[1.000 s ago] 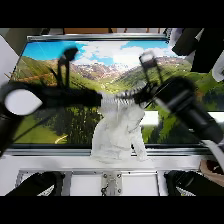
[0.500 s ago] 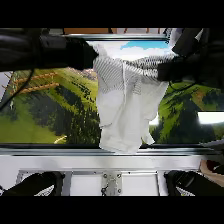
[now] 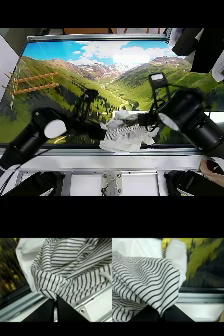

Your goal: Fold the clothes and pants, and hang the long-sleeved shirts on hangers.

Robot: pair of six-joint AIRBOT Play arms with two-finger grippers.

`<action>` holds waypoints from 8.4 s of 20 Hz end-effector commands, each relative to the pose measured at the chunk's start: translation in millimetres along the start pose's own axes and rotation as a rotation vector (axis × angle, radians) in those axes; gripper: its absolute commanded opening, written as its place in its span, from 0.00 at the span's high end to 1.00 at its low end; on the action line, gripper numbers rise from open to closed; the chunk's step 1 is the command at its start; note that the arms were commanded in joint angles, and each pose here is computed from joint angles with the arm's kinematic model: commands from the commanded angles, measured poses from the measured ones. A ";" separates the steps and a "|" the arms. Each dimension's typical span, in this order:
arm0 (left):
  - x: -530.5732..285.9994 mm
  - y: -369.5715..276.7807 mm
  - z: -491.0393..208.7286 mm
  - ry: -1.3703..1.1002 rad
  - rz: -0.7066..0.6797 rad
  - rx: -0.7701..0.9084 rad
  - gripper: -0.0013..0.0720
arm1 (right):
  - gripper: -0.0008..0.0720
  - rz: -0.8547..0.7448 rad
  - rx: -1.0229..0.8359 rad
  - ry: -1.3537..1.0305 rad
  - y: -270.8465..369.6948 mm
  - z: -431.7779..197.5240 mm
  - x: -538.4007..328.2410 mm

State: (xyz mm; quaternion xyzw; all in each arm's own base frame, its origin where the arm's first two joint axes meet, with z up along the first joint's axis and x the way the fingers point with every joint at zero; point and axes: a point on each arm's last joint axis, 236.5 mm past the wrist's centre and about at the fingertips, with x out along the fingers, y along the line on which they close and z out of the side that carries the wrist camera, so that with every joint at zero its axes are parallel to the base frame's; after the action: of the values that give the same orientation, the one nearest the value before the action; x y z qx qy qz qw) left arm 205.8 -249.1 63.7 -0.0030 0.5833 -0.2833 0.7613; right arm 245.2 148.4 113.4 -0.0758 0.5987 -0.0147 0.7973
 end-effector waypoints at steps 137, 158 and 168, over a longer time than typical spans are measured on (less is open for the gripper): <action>-118.2 150.0 17.2 -0.049 -0.160 0.589 0.97 | 0.96 0.018 -0.003 0.096 20.7 -33.4 27.9; -20.4 107.5 -86.3 0.198 -0.399 0.774 0.97 | 0.96 0.004 0.151 0.079 -14.8 -4.9 19.7; -18.4 80.5 -82.8 0.168 -0.468 0.821 0.97 | 0.96 -0.006 0.162 0.090 -19.7 -5.9 20.3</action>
State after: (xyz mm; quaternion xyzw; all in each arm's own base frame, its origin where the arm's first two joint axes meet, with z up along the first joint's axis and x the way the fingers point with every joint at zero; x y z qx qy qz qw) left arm 168.7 -134.6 22.9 0.1903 0.4786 -0.6369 0.5737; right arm 247.1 126.7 95.1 -0.0127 0.6296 -0.0678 0.7738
